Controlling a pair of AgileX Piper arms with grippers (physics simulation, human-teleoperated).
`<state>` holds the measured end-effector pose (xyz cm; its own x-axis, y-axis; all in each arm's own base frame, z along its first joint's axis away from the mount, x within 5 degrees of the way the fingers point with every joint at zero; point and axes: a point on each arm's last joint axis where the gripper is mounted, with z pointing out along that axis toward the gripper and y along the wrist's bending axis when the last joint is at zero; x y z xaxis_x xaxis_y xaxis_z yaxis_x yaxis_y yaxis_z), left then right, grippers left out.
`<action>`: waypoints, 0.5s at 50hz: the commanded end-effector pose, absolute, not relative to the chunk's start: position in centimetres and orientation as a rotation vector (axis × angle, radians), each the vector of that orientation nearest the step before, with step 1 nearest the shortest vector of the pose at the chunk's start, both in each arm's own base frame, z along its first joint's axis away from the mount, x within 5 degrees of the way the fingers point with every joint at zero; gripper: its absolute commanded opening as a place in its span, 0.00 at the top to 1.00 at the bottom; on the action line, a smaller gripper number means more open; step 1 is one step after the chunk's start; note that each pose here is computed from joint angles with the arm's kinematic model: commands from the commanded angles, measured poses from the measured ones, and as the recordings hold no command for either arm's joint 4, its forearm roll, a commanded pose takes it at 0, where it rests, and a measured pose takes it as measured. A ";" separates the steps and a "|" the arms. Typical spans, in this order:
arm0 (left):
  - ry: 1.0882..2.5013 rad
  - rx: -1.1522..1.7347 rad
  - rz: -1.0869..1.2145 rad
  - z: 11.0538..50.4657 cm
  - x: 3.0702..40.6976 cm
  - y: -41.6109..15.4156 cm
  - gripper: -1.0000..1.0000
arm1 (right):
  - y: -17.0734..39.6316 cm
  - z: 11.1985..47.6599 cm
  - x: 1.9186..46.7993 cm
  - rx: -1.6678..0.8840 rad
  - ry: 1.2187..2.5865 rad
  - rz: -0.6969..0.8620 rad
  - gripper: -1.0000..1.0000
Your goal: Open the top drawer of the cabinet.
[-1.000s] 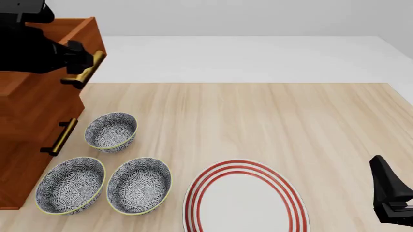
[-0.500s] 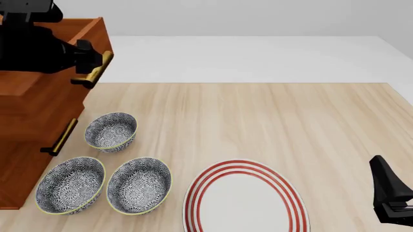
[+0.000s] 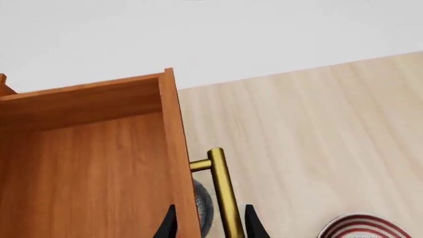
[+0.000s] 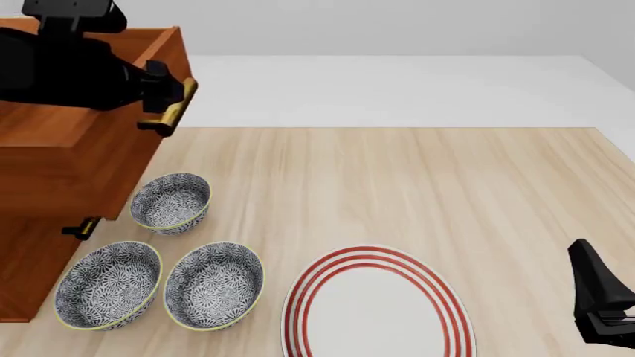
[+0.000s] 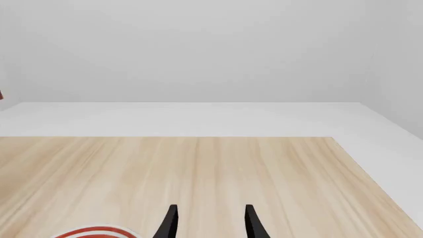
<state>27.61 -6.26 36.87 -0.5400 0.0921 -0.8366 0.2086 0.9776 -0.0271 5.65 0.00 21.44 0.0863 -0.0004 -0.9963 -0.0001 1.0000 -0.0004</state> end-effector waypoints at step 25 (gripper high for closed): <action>2.271 0.322 -0.154 32.1 30.7 -9.1 0.00 | 0.0 21.4 5.7 -0.001 1.485 0.000 0.00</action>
<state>28.56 -8.35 36.84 -0.5325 0.0982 -0.8407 0.2596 0.9643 -0.0518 5.66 0.00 21.44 0.0862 -0.0005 -0.9963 -0.0001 1.0000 -0.0005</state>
